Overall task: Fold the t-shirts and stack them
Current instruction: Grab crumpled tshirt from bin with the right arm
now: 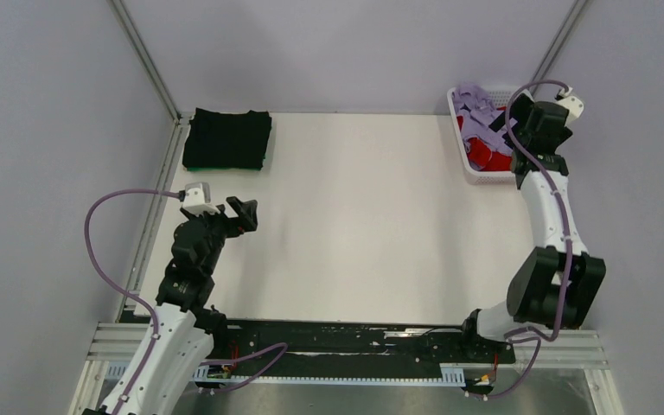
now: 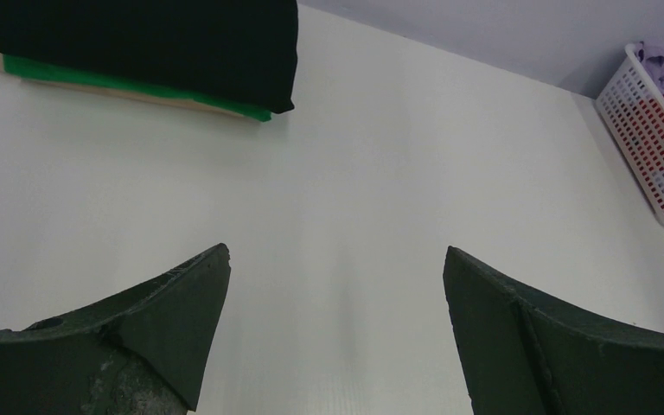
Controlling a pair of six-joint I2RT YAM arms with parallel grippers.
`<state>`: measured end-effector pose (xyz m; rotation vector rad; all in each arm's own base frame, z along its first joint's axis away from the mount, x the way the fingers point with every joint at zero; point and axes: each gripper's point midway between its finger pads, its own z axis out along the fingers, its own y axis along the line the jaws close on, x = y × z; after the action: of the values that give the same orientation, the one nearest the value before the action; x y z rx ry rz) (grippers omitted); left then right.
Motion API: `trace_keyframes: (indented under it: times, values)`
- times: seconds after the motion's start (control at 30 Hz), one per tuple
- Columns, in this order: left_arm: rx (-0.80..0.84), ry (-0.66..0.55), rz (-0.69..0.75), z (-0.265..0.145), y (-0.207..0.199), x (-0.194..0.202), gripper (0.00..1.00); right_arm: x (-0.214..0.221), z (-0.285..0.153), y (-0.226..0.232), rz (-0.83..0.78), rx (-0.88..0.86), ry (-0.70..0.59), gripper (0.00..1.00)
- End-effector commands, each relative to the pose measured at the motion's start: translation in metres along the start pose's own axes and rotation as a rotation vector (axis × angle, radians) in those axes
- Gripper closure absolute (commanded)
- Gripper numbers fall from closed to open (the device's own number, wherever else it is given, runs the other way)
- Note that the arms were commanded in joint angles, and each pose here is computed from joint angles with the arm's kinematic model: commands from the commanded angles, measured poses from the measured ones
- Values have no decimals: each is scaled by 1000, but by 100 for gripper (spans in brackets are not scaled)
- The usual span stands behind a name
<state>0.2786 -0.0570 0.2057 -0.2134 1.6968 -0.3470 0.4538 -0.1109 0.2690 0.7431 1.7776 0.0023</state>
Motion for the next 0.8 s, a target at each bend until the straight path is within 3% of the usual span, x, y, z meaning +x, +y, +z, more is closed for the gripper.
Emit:
trace_keyframes:
  times: [0.0, 0.37, 0.6, 0.67, 0.77]
  values:
    - [-20, -76, -23, 0, -1, -25, 0, -15, 55, -23, 14, 120, -9, 0]
    - [33, -101, -2, 3, -11, -33, 0, 32, 231, -55, -231, 123, 90, 0]
    - [21, -93, 4, 7, -10, -32, 0, 79, 286, -79, -223, 137, 132, 2]
    - [15, -86, 7, 8, -8, -30, 0, 91, 291, -87, -204, 152, 148, 19]
    - [12, -83, 13, 10, -8, -30, 0, 82, 292, -86, -184, 150, 126, 64]
